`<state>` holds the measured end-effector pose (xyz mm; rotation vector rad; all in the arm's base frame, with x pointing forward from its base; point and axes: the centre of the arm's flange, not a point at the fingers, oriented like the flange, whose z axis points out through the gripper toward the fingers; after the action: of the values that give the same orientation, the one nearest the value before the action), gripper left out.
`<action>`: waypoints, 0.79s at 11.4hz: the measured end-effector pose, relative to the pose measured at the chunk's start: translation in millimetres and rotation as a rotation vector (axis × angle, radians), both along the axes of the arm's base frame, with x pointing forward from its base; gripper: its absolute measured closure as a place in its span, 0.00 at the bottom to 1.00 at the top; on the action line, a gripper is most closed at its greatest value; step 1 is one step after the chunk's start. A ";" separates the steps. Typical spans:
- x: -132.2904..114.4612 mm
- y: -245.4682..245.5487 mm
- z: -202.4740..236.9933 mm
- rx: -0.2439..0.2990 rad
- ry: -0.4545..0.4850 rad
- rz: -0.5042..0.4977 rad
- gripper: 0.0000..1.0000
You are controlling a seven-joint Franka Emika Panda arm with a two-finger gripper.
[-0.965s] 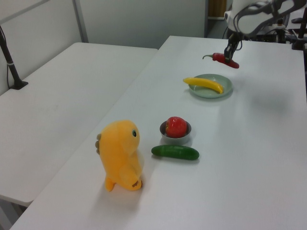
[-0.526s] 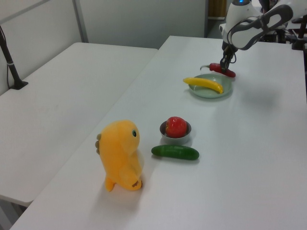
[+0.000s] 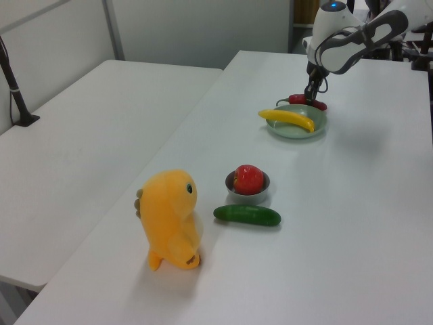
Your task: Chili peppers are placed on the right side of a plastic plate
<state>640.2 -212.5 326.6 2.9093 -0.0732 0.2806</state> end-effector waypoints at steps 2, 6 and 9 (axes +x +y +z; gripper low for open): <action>1.7 3.9 0.3 0.001 -0.001 0.006 0.65; 2.3 4.7 0.7 0.001 -0.002 0.008 0.08; 7.1 2.8 17.2 -0.006 -0.032 0.008 0.00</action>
<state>647.4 -209.7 343.8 2.8997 -0.0657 0.3287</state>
